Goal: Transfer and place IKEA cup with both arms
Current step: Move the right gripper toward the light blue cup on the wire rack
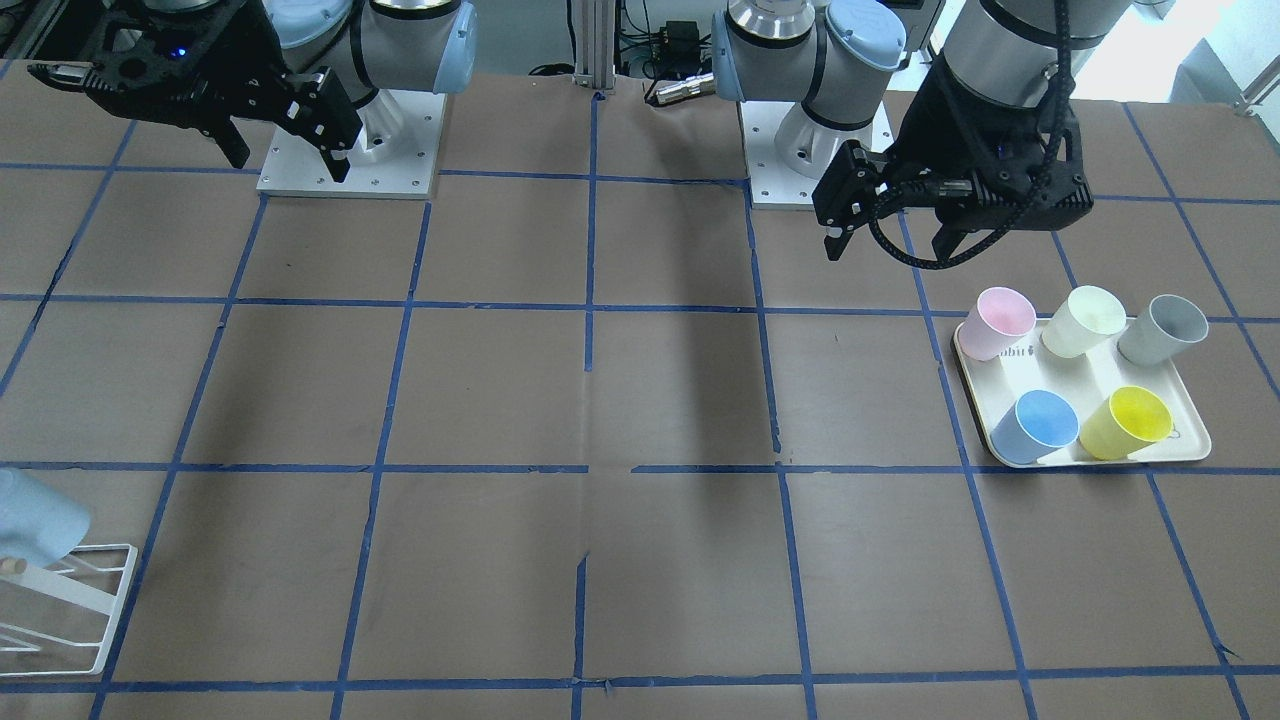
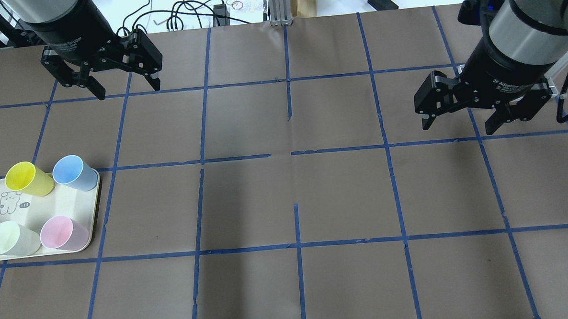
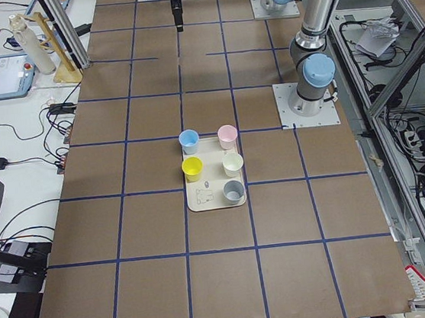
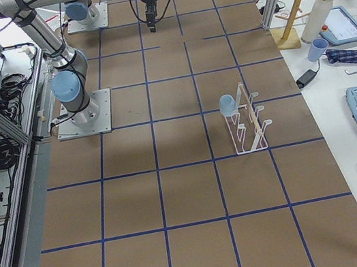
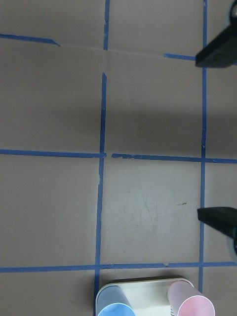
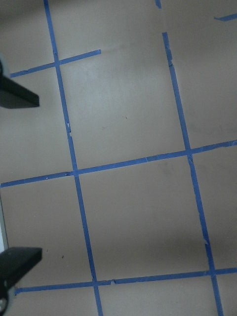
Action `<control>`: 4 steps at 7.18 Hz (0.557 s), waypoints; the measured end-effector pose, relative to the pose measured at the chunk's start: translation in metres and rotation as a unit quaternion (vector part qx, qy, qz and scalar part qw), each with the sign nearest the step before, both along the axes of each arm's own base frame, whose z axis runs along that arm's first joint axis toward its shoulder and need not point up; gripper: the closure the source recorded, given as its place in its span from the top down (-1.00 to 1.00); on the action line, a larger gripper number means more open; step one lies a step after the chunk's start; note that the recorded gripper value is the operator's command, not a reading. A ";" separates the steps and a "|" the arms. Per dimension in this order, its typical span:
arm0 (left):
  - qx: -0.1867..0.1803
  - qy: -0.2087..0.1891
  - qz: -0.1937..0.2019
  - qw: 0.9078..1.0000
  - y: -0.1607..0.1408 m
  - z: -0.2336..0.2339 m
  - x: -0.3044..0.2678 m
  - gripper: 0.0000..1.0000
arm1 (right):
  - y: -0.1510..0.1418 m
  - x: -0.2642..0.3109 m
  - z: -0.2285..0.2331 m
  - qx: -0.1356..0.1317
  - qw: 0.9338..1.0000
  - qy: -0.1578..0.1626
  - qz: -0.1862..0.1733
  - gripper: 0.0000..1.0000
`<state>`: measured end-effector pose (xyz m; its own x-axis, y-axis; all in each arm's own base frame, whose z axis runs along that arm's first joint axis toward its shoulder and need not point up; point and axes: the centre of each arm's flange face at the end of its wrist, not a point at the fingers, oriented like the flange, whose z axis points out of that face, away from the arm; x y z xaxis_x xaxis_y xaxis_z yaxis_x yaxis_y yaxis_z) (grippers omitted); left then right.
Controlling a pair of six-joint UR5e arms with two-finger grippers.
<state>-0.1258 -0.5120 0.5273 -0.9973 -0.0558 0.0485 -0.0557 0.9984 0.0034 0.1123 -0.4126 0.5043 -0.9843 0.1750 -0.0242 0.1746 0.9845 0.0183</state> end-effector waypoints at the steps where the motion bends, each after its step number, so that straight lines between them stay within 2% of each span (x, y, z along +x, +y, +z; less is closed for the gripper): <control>1: 0.000 0.001 0.000 1.000 -0.001 -0.001 0.000 1.00 | 0.000 0.000 0.000 0.000 1.000 0.000 0.000 1.00; 4: 0.000 -0.001 0.000 1.000 0.000 0.000 0.000 1.00 | -0.005 -0.009 -0.002 0.000 1.000 0.002 -0.004 1.00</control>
<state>-0.1255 -0.5120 0.5274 -0.9974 -0.0556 0.0458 -0.0556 0.9985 0.0028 0.1028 -0.4179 0.5027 -0.9828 0.1835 -0.0208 0.1832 0.9829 0.0171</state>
